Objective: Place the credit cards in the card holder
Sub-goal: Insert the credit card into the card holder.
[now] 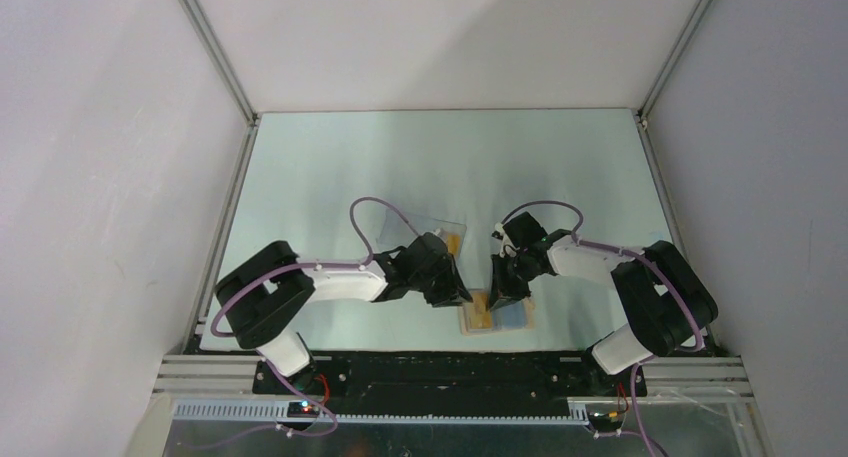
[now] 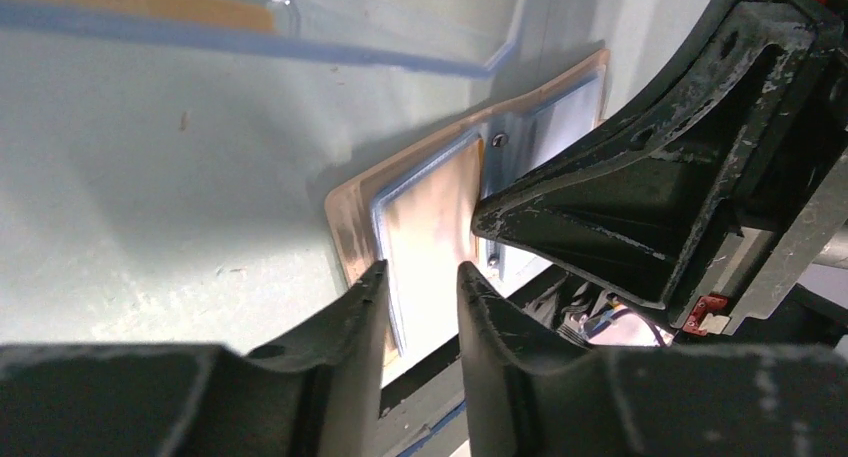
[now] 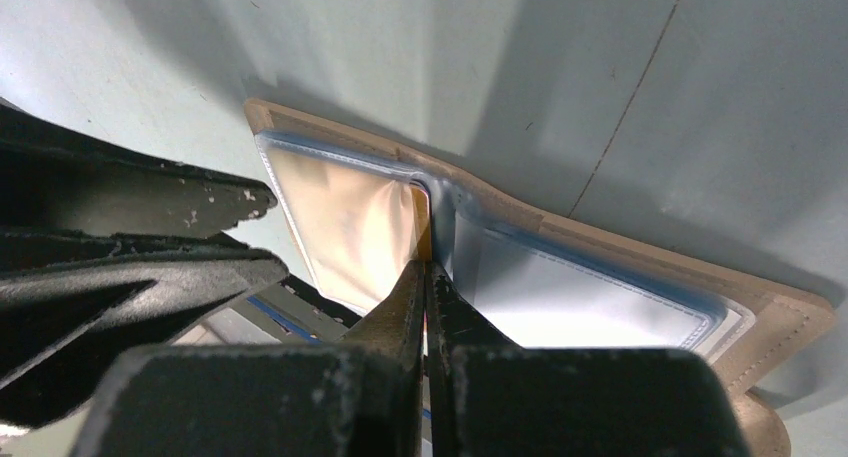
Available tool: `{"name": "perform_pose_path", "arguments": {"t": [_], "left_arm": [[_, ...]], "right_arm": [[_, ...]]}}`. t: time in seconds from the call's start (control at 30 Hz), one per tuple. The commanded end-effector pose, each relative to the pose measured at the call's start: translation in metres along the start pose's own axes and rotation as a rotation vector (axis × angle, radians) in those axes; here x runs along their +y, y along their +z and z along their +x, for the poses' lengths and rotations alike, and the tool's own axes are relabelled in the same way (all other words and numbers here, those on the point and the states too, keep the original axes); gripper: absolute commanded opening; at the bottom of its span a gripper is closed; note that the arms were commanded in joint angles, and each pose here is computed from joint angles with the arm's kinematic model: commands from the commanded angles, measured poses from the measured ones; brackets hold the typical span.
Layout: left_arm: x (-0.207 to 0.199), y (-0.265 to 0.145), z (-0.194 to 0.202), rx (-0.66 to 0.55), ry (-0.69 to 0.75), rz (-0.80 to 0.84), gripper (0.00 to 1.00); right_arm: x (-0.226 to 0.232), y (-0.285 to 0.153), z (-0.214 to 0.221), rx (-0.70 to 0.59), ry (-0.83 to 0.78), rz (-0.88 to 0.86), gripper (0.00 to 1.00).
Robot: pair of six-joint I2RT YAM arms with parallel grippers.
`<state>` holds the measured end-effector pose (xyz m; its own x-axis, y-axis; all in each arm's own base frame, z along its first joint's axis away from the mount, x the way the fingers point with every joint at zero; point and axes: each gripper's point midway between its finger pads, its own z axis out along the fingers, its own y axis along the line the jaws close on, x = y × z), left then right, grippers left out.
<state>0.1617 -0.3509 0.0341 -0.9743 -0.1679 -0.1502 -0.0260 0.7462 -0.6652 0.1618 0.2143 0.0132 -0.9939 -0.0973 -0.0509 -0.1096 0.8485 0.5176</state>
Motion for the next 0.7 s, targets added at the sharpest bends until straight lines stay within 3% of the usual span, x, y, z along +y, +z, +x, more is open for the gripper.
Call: {"name": "perform_pose_path", "arguments": {"t": [0.0, 0.13, 0.47, 0.67], "left_arm": [[-0.02, 0.002, -0.005, -0.004, 0.046, 0.052, 0.33], [-0.02, 0.005, -0.003, 0.008, 0.051, 0.053, 0.31], [0.002, 0.004, -0.003, -0.01, 0.055, -0.044, 0.43], [0.005, 0.008, 0.0, 0.011, 0.057, -0.066, 0.37]], "right_arm": [[-0.019, 0.013, 0.007, 0.019, -0.018, 0.072, 0.0], [-0.018, 0.014, 0.007, 0.024, -0.016, 0.067, 0.0], [-0.016, 0.015, 0.007, 0.027, -0.018, 0.058, 0.0], [-0.013, 0.015, 0.008, 0.029, -0.019, 0.044, 0.0]]}}
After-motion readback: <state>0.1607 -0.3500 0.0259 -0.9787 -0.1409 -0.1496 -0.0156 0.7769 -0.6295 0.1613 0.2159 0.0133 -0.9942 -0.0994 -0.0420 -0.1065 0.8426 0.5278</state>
